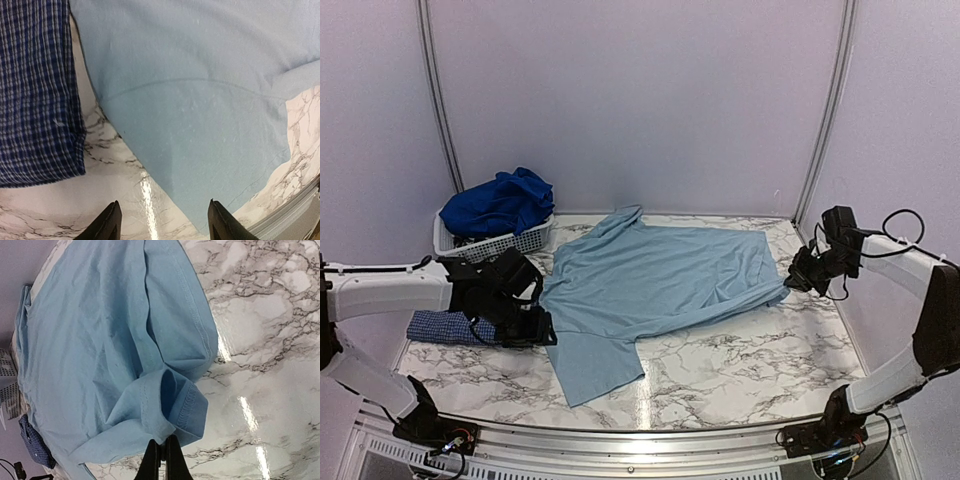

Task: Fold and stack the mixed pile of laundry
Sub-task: Pick up the flattened T-shirt from the center of the board, then flatten out the flattened T-shirt at the center of the board, then adjust the flattened T-shirt at the center of the board.

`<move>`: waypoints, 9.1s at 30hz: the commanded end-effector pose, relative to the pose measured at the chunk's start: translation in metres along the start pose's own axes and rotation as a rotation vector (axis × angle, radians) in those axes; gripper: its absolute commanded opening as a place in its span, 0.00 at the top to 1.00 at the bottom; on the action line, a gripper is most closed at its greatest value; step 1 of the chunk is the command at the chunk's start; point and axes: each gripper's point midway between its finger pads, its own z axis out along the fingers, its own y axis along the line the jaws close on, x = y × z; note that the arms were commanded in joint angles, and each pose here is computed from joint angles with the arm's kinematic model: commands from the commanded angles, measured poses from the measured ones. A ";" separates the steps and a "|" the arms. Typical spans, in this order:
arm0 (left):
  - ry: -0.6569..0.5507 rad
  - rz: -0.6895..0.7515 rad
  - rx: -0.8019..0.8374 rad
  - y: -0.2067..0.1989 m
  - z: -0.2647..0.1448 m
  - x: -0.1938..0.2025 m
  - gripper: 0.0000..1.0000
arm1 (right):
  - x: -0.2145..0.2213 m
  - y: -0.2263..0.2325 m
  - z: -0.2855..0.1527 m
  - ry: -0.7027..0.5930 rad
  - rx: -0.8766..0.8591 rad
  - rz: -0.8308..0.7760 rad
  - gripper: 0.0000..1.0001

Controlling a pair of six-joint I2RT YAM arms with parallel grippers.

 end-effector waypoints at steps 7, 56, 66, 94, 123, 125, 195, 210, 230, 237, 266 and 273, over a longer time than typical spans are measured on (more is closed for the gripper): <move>0.025 -0.009 -0.058 -0.010 0.033 0.018 0.37 | 0.030 -0.026 -0.016 0.018 0.052 -0.012 1.00; -1.190 0.104 0.525 -0.180 -0.451 -0.196 1.00 | -0.093 0.200 -0.349 -0.736 -0.532 -0.374 1.00; -1.360 0.021 0.790 -0.187 -0.483 -0.337 1.00 | -0.208 0.268 -0.321 -0.776 -0.695 -0.327 1.00; -0.683 0.120 0.565 -0.088 -0.230 -0.102 0.01 | -0.024 0.056 -0.169 -0.389 -0.281 -0.143 0.25; -0.303 0.215 0.195 -0.121 -0.013 -0.113 0.01 | -0.135 0.179 0.161 -0.080 -0.291 -0.520 0.46; -0.302 0.213 0.195 -0.122 -0.013 -0.112 0.01 | -0.132 0.173 0.184 -0.055 -0.271 -0.514 0.47; -0.063 0.268 0.152 -0.097 0.020 -0.060 0.09 | -0.073 0.094 0.124 0.095 -0.080 -0.650 0.44; -0.059 0.205 0.144 -0.093 0.029 -0.082 0.09 | -0.043 0.064 0.145 0.208 -0.055 -0.665 0.43; -0.041 0.219 0.153 -0.095 0.038 -0.097 0.09 | -0.062 0.076 0.145 0.186 -0.068 -0.645 0.65; -0.042 0.205 0.148 -0.089 0.038 -0.100 0.09 | -0.059 0.067 0.151 0.211 -0.041 -0.634 0.63; -0.008 0.130 0.100 -0.065 0.053 -0.097 0.10 | -0.243 0.032 0.144 -0.177 0.176 -0.467 0.96; -0.071 0.148 0.098 -0.068 0.039 -0.109 0.08 | -0.257 0.041 0.115 -0.212 0.217 -0.481 0.43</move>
